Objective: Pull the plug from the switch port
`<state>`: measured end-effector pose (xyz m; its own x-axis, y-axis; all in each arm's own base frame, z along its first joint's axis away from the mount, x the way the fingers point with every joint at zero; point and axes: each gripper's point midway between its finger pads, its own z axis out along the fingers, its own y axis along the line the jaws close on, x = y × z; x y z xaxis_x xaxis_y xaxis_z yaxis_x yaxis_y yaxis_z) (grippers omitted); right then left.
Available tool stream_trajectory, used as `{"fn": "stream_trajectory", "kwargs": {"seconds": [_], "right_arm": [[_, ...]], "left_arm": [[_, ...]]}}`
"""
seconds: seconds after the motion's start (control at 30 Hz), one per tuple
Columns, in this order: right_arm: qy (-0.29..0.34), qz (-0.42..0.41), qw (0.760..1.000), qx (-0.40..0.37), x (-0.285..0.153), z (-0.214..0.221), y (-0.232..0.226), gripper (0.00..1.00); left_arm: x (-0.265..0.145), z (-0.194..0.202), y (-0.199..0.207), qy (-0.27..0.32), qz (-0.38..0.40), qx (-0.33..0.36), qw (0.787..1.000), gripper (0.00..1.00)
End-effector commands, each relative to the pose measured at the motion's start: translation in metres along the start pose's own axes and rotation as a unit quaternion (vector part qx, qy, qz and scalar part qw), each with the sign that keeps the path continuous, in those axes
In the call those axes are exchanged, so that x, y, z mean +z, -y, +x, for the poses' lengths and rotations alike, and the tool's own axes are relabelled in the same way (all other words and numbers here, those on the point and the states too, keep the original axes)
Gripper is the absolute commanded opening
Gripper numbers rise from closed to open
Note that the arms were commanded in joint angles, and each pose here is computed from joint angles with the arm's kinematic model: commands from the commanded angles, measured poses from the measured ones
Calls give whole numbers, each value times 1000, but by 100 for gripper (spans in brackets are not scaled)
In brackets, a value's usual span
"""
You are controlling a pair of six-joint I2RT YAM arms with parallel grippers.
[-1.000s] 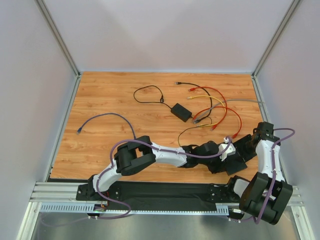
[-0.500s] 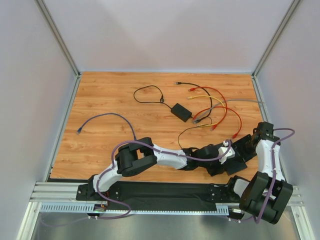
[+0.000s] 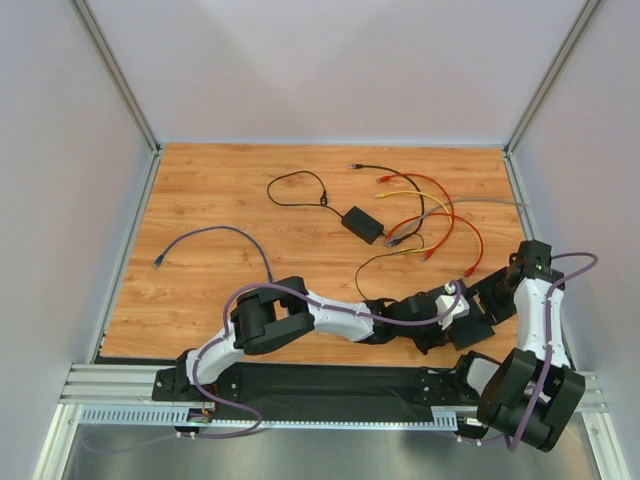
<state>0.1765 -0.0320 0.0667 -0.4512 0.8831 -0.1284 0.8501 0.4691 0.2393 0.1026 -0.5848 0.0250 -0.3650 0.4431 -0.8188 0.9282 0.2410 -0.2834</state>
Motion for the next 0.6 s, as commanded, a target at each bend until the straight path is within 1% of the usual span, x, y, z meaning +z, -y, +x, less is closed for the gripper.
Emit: {"fn": "stream_trajectory", "kwargs": {"seconds": [0.0, 0.13, 0.17, 0.2, 0.23, 0.27, 0.33, 0.37, 0.43, 0.47, 0.53, 0.57], "right_arm": [[38, 4, 999, 1, -14, -12, 1, 54], [52, -7, 999, 1, -16, -8, 4, 52], [50, -9, 999, 2, -14, -5, 5, 51], [52, -12, 999, -1, -15, -5, 4, 50], [54, -18, 998, -2, -16, -4, 3, 49], [49, -26, 998, -8, -17, -1, 0, 44], [44, -33, 998, -19, -16, 1, -3, 39], [34, -43, 998, -30, -15, 6, -7, 34], [23, -43, 998, -42, -13, 11, -10, 29], [14, -50, 997, -52, -11, 15, -13, 24], [1, -55, 996, -63, -7, 21, -16, 19], [-5, -61, 995, -77, -7, 25, -20, 13]], "left_arm": [[-2, -3, -14, 15, -31, -2, 999, 0], [-6, -5, -25, 26, -26, -30, 999, 0], [-8, -5, -27, 29, -20, -45, 998, 0], [-8, -6, -24, 33, 2, -51, 998, 0], [-10, -9, -31, 37, 6, -59, 998, 0], [-11, -7, -33, 36, 12, -70, 997, 0], [-13, -9, -36, 41, 26, -77, 996, 0], [-14, -7, -38, 41, 26, -83, 995, 0], [-15, -8, -39, 42, 29, -84, 995, 0], [-16, -7, -39, 41, 29, -83, 995, 0], [-16, -7, -38, 42, 31, -84, 995, 0], [-16, -8, -38, 42, 31, -85, 995, 0]]}}
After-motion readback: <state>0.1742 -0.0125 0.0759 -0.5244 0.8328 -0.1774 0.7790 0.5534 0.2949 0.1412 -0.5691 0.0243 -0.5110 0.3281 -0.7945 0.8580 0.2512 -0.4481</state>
